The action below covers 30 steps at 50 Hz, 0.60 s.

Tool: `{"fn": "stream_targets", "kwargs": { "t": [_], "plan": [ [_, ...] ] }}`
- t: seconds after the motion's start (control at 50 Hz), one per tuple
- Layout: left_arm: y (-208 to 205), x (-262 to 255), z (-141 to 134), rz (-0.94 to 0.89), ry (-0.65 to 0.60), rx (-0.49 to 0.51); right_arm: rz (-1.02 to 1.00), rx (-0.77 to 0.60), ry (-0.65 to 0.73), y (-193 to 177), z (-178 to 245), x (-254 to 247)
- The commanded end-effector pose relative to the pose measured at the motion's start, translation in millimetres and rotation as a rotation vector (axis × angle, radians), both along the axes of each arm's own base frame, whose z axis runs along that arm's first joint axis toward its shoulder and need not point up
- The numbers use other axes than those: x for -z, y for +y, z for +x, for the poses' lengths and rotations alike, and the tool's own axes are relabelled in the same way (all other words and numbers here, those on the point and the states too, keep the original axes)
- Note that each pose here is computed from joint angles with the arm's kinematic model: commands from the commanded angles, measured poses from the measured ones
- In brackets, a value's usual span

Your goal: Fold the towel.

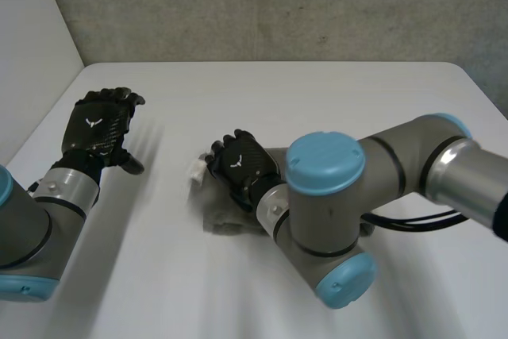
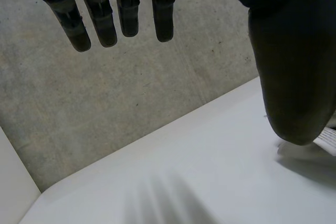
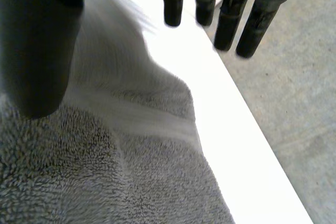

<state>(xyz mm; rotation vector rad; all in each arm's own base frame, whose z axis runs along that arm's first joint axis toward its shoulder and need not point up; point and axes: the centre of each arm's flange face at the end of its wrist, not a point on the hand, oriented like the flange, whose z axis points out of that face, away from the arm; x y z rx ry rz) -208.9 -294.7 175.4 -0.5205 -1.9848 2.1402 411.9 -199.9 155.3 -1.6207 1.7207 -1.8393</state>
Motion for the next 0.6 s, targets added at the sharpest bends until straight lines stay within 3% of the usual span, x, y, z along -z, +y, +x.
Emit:
{"fn": "stream_targets", "kwargs": {
  "t": [0.02, 0.1, 0.18, 0.32, 0.44, 0.6],
  "plan": [
    [2, 2, 0, -0.004, -0.003, 0.002, -0.054, 0.14, -0.006, -23, -22, -19],
    [2, 1, -2, -0.019, -0.002, 0.008, -0.028, 0.285, -0.064, -55, -72, -45],
    [3, 4, -3, -0.019, -0.003, 0.012, 0.017, 0.358, -0.092, -64, -102, -51],
    [7, 5, -8, -0.015, -0.004, 0.029, 0.242, 0.441, -0.093, -58, -163, -11],
    [9, 6, -10, -0.014, -0.005, 0.037, 0.373, 0.43, -0.105, -51, -179, 10],
    [11, 8, -11, -0.008, -0.007, 0.042, 0.482, 0.467, -0.228, -60, -188, 25]
  ]
}}
